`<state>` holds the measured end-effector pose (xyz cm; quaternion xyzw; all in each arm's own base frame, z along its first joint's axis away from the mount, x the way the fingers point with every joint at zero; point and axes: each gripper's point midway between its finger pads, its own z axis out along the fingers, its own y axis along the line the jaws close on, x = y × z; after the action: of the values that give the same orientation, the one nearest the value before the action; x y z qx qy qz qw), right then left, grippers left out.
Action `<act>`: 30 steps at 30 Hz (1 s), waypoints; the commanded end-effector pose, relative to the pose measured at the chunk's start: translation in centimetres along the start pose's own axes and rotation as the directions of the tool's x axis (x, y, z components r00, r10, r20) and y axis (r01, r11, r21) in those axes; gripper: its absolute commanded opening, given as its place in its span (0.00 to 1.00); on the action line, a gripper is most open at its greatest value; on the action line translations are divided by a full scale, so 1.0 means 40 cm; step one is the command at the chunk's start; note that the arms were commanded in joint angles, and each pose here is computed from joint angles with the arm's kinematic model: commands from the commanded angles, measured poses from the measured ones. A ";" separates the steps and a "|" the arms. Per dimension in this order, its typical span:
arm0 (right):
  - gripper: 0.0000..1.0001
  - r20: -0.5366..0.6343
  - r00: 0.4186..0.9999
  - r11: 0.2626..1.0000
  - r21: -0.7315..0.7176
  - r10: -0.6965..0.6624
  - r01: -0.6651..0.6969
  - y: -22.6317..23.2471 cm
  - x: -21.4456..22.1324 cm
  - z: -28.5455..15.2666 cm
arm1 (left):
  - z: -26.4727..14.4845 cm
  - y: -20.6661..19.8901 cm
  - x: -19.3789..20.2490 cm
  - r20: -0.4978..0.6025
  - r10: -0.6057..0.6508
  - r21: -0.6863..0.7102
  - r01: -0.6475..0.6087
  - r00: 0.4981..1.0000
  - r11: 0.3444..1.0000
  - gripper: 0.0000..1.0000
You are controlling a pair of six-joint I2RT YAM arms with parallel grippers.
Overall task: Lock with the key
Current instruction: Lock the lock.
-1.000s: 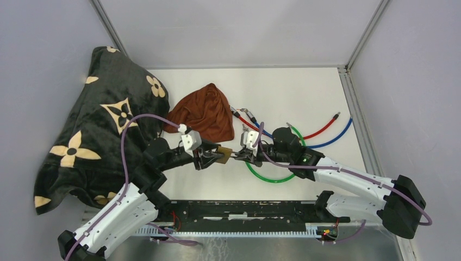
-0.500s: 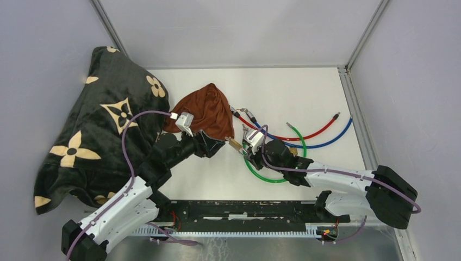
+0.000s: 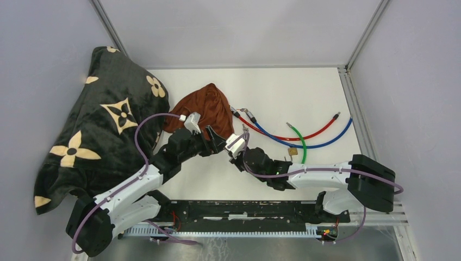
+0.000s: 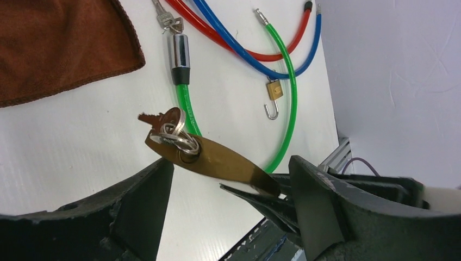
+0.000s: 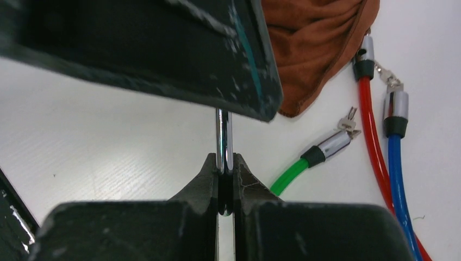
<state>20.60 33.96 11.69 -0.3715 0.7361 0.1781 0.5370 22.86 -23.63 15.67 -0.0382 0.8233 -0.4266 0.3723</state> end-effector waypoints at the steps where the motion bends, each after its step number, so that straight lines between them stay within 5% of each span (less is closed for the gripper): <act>1: 0.00 0.242 0.970 0.998 0.065 0.011 -0.028 0.004 -0.224 0.008 | 0.011 -0.027 -0.038 0.045 -0.045 0.002 0.045 0.998 0.999 0.79; 4: 0.00 0.234 0.972 0.997 0.077 -0.038 0.020 0.026 -0.223 0.008 | 0.013 -0.009 -0.049 0.067 -0.041 -0.038 0.043 0.997 0.998 0.64; 10: 0.00 0.218 0.973 0.996 0.071 -0.069 0.055 0.035 -0.207 0.007 | 0.005 0.015 -0.046 0.075 -0.019 -0.073 0.025 0.997 0.997 0.03; 16: 0.01 0.218 0.968 0.989 -0.044 -0.125 0.138 0.081 -0.199 -0.001 | -0.007 0.025 -0.044 0.071 0.148 -0.053 -0.144 0.986 0.988 0.02; 22: 0.69 0.209 0.959 0.950 -0.206 -0.190 0.233 0.115 -0.158 -0.063 | -0.033 -0.015 -0.028 0.073 0.431 0.092 -0.437 0.899 0.895 0.02; 26: 0.86 0.228 0.947 0.883 -0.363 -0.225 0.297 0.117 -0.134 -0.155 | -0.055 -0.023 -0.003 0.054 0.611 0.165 -0.610 0.790 0.775 0.02; 30: 0.91 0.265 0.934 0.813 -0.470 -0.240 0.343 0.099 -0.117 -0.238 | -0.082 -0.020 0.069 0.024 0.804 0.332 -0.764 0.594 0.554 0.02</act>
<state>15.26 34.00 19.99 -0.5145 0.5860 0.2718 0.5639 20.01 -21.63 12.67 0.2210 0.8134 -0.3410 0.4163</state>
